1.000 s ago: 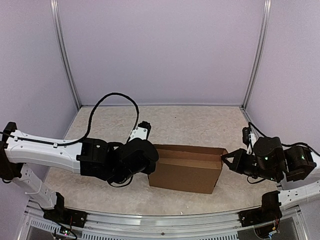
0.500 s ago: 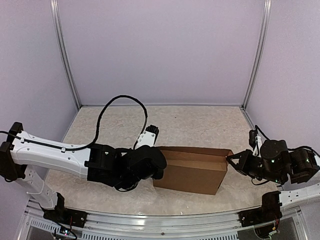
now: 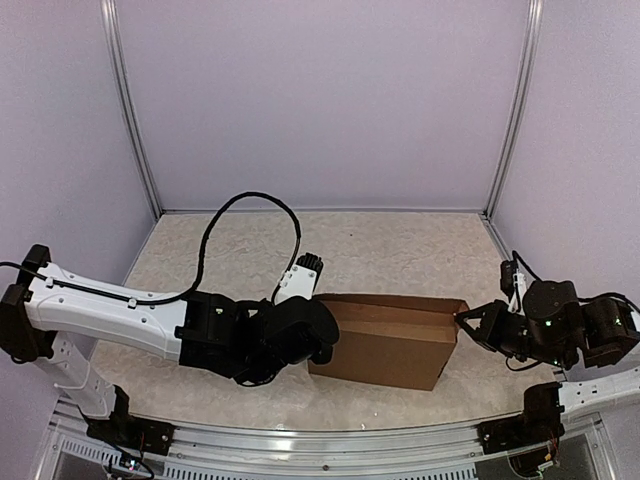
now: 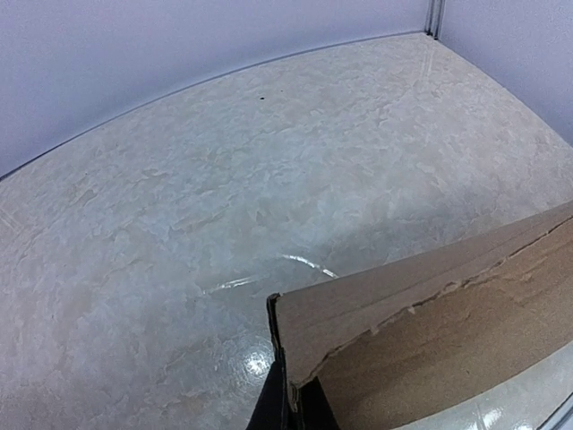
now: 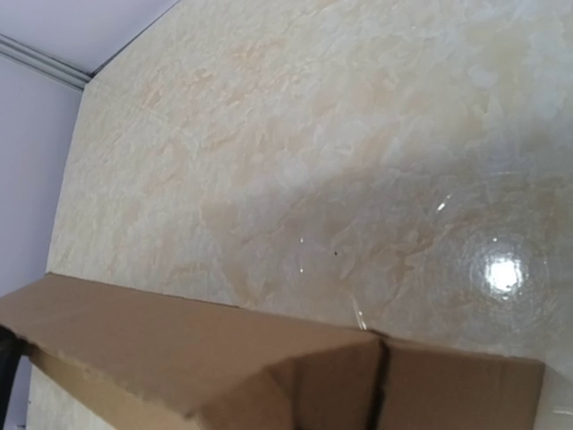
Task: Fold the paper box
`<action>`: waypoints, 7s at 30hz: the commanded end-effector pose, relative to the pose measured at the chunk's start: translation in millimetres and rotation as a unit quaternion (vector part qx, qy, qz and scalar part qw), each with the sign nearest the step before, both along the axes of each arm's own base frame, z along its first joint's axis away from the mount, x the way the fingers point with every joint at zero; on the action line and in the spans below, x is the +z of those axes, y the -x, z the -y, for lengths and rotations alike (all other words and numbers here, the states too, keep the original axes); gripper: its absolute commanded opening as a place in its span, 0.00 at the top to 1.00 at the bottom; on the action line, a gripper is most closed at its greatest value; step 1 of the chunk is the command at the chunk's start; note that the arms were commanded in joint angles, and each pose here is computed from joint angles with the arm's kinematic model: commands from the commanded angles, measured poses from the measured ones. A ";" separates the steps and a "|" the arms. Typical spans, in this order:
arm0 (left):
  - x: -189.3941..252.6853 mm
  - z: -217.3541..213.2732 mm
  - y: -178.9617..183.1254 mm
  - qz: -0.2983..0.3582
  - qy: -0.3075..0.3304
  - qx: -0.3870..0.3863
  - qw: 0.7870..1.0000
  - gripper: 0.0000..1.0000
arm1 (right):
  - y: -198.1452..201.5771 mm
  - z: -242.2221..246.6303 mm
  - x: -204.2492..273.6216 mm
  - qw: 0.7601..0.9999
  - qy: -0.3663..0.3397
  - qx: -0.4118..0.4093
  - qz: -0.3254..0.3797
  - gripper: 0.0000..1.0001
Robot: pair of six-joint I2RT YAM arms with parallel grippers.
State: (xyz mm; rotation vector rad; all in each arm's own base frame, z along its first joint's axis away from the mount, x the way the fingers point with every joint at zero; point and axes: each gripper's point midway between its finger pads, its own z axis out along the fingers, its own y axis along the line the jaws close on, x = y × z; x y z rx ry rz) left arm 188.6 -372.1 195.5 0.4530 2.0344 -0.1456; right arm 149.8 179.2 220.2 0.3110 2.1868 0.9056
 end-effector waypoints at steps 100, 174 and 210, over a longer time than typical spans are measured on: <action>98.8 -18.5 -84.6 -0.113 0.211 -0.093 0.966 1.00 | -57.7 -67.5 -64.7 0.924 0.308 0.093 0.209 1.00; -32.0 13.0 -40.2 -0.114 0.140 0.036 0.983 1.00 | -37.5 -103.8 81.3 0.921 0.220 0.185 0.263 0.78; -32.6 13.8 -33.8 -0.117 0.134 0.028 0.984 1.00 | -24.6 -80.3 -63.8 0.951 0.215 0.175 0.138 1.00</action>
